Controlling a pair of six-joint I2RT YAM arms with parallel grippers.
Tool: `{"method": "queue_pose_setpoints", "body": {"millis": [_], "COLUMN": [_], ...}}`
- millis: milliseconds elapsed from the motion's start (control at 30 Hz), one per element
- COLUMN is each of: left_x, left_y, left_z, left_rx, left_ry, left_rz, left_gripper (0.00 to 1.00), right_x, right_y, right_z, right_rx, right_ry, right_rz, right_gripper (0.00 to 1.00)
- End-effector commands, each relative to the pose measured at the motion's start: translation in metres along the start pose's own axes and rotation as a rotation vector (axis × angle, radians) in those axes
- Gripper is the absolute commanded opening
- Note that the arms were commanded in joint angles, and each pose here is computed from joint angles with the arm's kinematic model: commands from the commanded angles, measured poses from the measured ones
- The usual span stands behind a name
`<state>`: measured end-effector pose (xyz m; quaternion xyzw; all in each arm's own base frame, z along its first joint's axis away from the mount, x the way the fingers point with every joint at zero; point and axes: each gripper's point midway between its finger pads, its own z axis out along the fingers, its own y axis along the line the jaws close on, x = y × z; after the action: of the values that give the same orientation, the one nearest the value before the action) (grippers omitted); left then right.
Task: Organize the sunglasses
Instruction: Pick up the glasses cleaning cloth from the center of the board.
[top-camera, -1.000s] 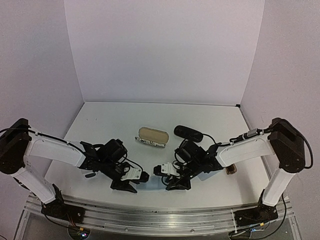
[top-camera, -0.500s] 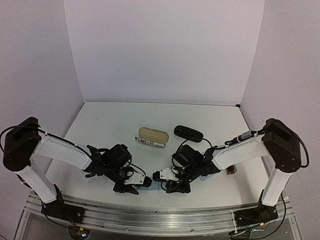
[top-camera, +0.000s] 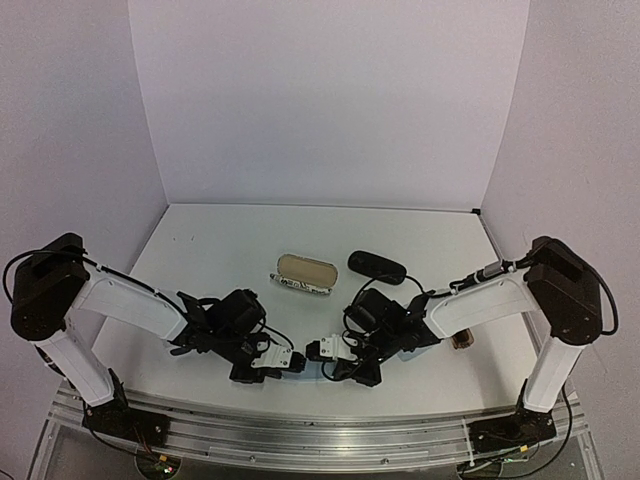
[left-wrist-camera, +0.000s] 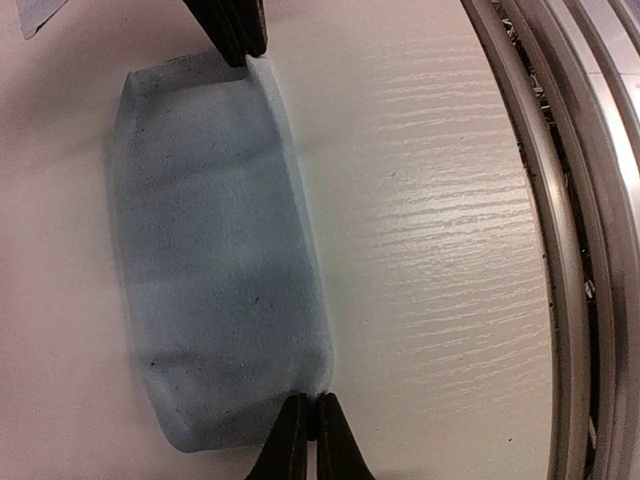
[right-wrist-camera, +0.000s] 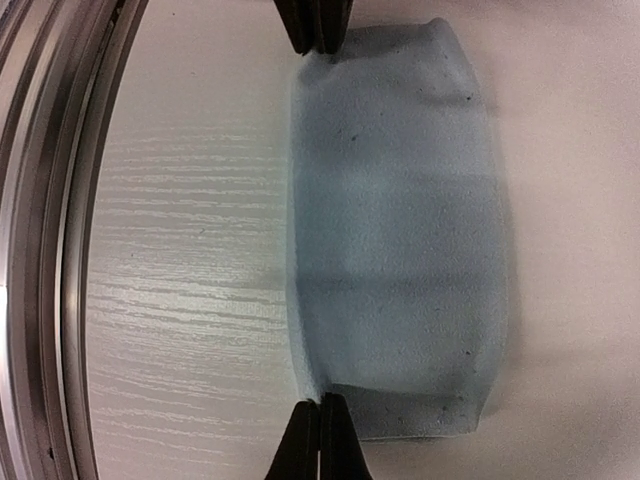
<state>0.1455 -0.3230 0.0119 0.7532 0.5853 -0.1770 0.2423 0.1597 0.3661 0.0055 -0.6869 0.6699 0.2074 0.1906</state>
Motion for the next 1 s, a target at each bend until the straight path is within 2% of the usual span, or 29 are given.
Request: {"method": "queue_pose_setpoints", "body": {"millis": [0,200,400,633,867,967], "left_x": [0.004,-0.011,-0.031,-0.046,-0.024,-0.015], "left_y": [0.008,0.024,0.076,0.133,0.218,0.243], "left_z": [0.003,-0.008,-0.051,-0.085,-0.119,-0.121], "left_rx": [-0.05,-0.075,-0.081,-0.154,-0.307,-0.352], "left_ry": [0.019,0.017,-0.047,-0.074,-0.073,-0.067], "left_rz": [-0.005,-0.08,-0.262,-0.21,-0.201,-0.176], "left_gripper": [0.0,0.0,0.0,0.0,0.0,0.0], "right_x": [-0.006,-0.031,-0.07,-0.105,-0.111,-0.106], "right_y": [-0.001,-0.015,-0.056,-0.115,-0.181,-0.209], "right_z": [-0.002,-0.02,-0.068,-0.103,-0.109,-0.106], "right_rx": [-0.002,0.03,0.092,0.191,0.314,0.362], "right_ry": [0.006,-0.059,-0.209,-0.304,-0.307,-0.294], "right_rz": [0.013,0.089,0.203,0.24,0.272,0.291], "right_gripper": [0.0,0.0,0.0,0.0,0.0,0.0]}}
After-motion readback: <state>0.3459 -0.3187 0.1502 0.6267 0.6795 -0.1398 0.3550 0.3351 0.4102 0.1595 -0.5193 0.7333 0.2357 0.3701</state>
